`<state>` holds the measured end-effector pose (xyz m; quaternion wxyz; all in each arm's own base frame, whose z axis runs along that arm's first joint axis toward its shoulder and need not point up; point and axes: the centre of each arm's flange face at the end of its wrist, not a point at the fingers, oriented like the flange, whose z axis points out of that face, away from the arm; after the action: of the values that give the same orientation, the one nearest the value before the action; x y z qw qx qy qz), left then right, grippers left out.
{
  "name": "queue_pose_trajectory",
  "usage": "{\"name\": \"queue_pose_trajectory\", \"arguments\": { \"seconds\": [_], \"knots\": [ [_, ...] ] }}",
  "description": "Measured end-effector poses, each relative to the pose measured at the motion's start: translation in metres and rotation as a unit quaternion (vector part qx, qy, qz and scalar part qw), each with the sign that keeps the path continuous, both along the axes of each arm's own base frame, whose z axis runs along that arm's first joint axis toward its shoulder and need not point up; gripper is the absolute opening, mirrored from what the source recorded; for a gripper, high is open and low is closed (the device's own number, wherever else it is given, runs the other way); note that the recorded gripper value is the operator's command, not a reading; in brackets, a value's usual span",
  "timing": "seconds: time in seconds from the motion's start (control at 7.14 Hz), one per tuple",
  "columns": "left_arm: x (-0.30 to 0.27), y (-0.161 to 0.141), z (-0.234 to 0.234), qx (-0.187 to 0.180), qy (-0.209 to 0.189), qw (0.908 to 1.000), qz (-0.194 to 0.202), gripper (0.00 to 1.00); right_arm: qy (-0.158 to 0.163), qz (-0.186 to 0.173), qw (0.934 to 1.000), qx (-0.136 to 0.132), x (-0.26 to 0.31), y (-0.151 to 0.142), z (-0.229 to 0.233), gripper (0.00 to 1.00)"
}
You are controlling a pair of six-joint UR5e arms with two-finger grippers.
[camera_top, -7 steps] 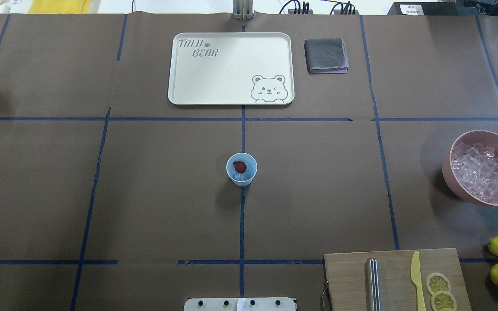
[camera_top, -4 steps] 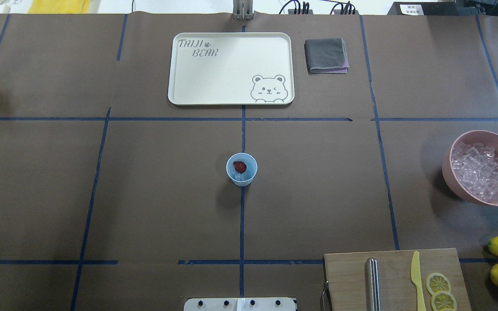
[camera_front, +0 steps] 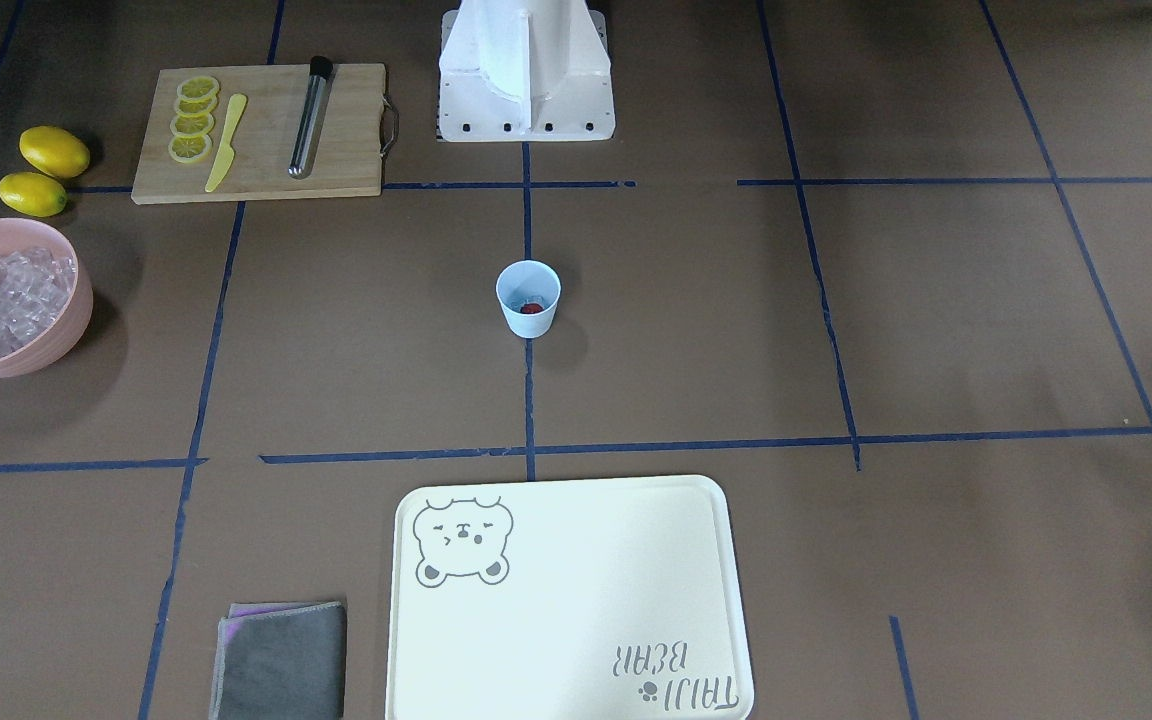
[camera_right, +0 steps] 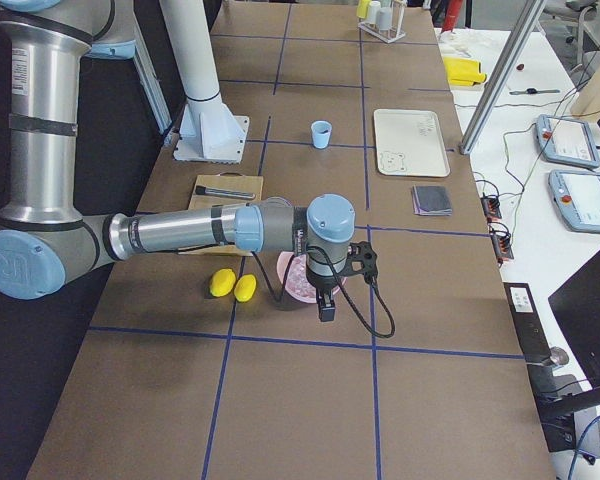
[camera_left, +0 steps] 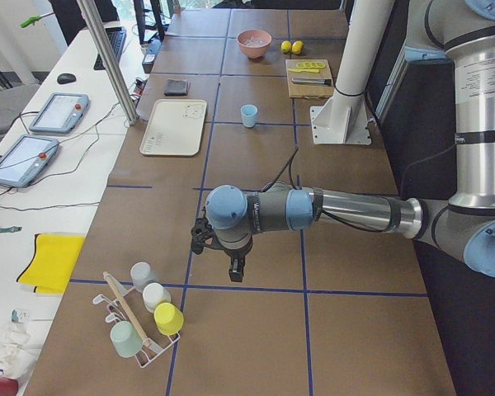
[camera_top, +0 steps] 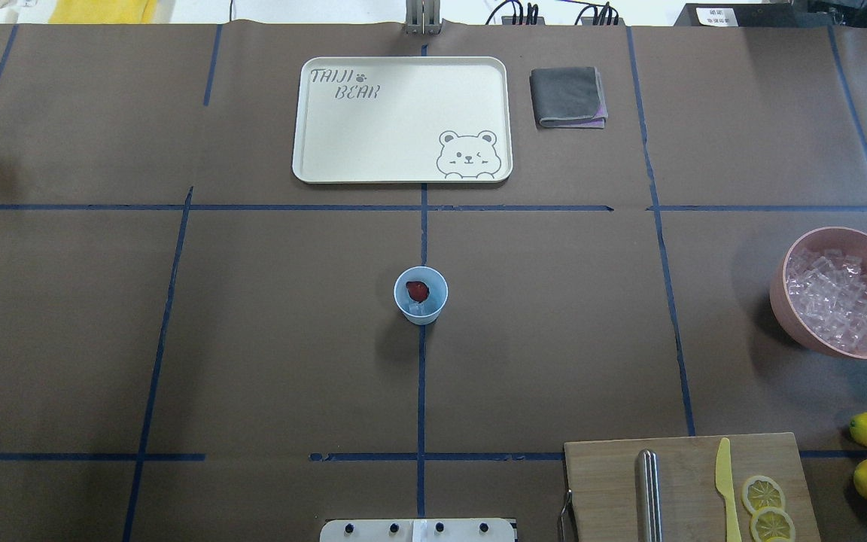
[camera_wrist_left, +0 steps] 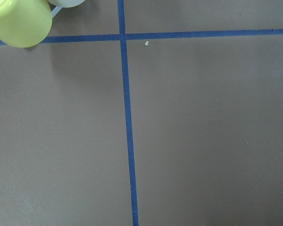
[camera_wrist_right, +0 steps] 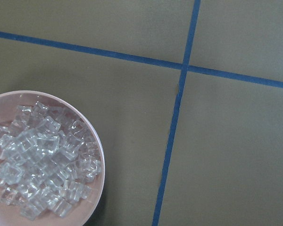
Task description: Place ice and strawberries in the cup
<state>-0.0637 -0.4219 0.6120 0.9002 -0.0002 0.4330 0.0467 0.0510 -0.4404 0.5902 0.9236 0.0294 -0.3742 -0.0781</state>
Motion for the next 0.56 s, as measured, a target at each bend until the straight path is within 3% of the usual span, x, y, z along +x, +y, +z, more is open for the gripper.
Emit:
{"name": "queue_pose_trajectory", "arguments": {
  "seconds": [0.56],
  "knots": [
    [-0.0076, 0.0005, 0.0025, 0.011, -0.058, 0.9983, 0.004, 1.00, -0.003, 0.003, 1.0000, 0.000, -0.0007, -0.0020, -0.0032, 1.00]
  ]
}}
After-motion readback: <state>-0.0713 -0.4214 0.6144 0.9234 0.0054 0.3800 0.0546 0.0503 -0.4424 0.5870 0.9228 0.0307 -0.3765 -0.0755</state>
